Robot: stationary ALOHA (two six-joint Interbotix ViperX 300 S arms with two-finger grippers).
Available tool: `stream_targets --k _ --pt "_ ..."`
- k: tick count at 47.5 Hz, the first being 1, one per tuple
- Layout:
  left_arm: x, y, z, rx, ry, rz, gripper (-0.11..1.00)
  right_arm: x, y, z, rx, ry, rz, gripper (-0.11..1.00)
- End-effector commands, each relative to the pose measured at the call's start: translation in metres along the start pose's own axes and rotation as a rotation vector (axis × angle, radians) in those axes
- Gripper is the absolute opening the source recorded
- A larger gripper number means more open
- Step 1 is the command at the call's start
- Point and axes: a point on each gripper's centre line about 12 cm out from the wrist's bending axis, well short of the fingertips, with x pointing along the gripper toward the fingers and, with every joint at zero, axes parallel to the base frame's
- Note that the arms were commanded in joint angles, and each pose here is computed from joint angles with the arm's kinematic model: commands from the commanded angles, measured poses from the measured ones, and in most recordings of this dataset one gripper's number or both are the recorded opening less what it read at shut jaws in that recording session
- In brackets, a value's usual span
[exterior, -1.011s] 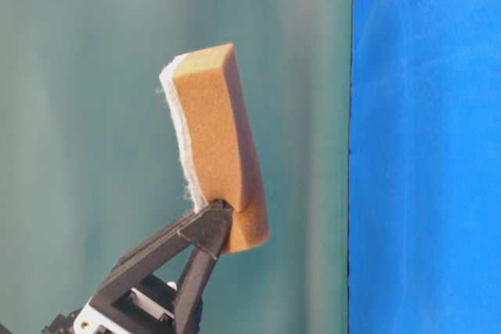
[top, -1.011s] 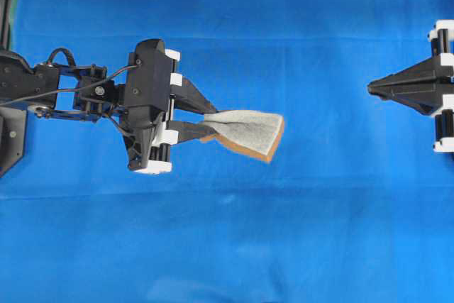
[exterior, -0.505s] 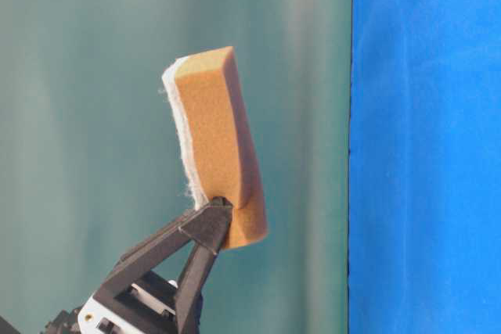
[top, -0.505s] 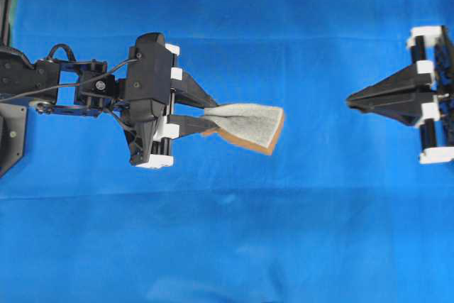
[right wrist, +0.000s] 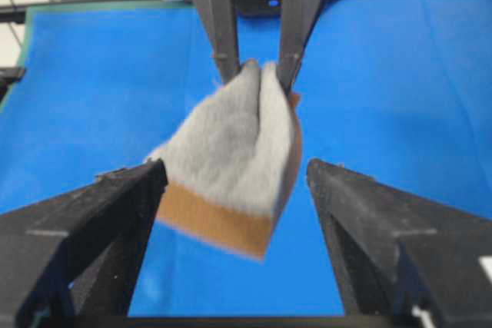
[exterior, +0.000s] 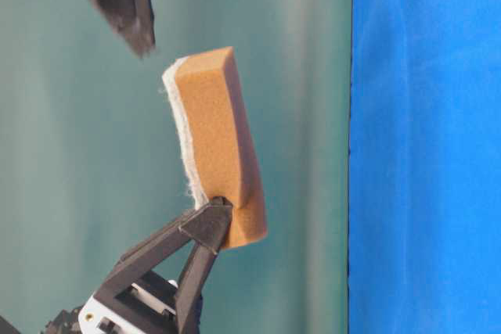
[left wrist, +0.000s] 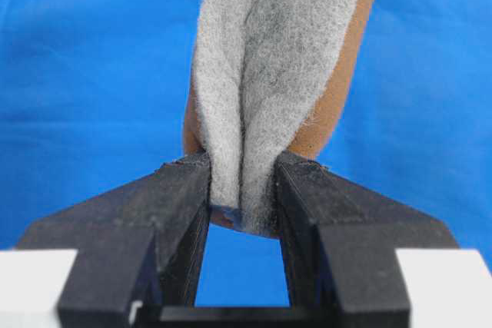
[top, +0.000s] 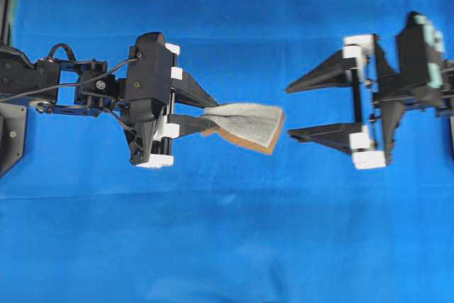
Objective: Hand over the sponge with the left arm and wipe it with the right arm.
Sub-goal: 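Move the right gripper to the sponge's free end and grasp it, then open the left gripper and pull it back, leaving sponge in right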
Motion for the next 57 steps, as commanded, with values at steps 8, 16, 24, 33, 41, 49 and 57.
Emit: stream_targets --k 8,16,24,33,41,49,57 --pt "-0.002 0.002 0.004 -0.002 -0.015 0.005 0.22 0.029 0.002 0.016 0.049 -0.009 0.000 0.73" --pt "-0.001 0.003 0.003 -0.002 -0.011 0.007 0.22 0.042 0.002 0.011 0.062 0.043 -0.005 0.73" --pt "-0.001 0.003 0.002 -0.002 -0.009 0.007 0.22 0.052 0.000 0.009 0.063 0.088 -0.014 0.73" --pt "-0.001 0.003 0.003 -0.002 -0.011 0.007 0.22 0.054 -0.003 0.005 0.065 0.117 -0.025 0.73" --pt "-0.001 0.003 0.003 0.000 -0.011 0.007 0.22 0.059 -0.005 -0.008 0.072 0.175 -0.035 0.73" --pt "-0.001 0.003 0.002 0.002 -0.009 0.009 0.22 0.068 -0.010 -0.024 0.083 0.249 -0.055 0.73" --pt "-0.001 0.003 0.003 0.004 -0.012 0.009 0.22 0.070 -0.010 -0.025 0.058 0.267 -0.053 0.61"
